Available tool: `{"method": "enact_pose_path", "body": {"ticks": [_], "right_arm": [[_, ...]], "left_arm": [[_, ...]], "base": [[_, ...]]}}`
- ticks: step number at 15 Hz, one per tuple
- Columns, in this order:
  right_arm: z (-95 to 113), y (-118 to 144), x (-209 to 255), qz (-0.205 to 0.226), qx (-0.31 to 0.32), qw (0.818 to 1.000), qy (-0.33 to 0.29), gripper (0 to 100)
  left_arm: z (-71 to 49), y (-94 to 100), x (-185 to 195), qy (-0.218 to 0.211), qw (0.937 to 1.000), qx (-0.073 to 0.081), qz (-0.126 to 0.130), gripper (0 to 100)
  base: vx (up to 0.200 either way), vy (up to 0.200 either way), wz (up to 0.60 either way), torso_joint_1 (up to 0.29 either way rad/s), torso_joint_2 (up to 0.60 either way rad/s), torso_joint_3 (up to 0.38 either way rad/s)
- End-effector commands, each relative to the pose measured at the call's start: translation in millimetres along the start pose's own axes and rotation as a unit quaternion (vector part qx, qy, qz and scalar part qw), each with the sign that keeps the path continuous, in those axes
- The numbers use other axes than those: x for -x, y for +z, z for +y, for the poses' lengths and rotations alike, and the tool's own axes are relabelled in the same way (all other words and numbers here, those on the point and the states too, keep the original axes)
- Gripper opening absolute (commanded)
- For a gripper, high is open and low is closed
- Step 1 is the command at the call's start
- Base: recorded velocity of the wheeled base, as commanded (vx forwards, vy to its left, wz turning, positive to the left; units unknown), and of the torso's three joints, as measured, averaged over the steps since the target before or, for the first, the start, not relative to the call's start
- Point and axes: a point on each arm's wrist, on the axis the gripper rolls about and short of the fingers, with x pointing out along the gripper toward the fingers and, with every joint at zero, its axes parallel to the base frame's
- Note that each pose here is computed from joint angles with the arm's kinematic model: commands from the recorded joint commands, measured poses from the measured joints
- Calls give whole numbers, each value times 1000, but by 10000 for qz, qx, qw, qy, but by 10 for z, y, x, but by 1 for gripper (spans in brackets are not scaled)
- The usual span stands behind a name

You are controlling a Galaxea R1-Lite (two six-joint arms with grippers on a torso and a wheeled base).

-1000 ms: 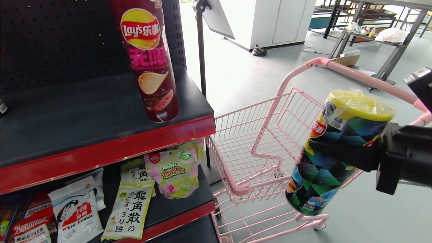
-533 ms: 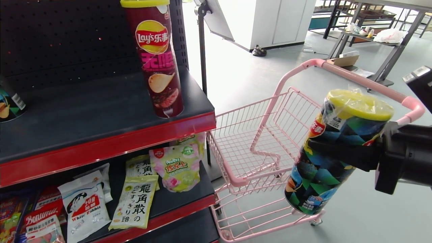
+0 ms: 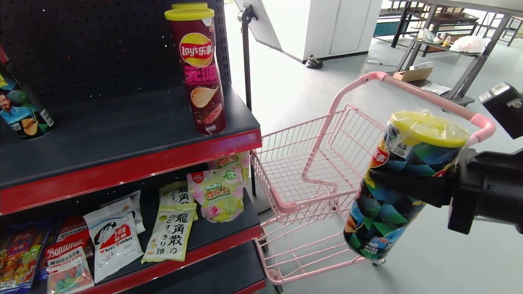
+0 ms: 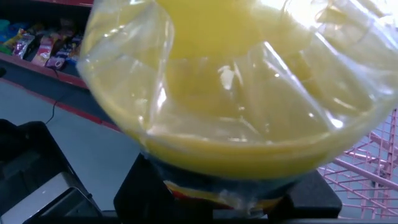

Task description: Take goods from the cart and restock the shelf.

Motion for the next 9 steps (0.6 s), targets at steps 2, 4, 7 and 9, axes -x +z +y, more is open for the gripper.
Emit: {"method": "enact_pose_path", "body": {"ticks": [2,4,7,9], "right_arm": [[-3,-8,-13,29,-7,10000,12,0],[-3,-13,-13,36,-9,10000,20,0],[-11,-27,-33,80,-23,10000,12,0],[-16,-39,-50,117,44,9999,5,0]], "left_arm": [[0,0,-1,1,10000,0,5,100],[0,-2,-1,1,10000,0,13,100],[0,-2,-1,1,10000,0,13,100],[0,0,-1,1,10000,0,5,100]], "base": [[0,0,0,144,-483,-322],[0,0,0,178,-530,-361],[0,0,0,201,-577,-369],[0,0,0,232,-605,-383]]}}
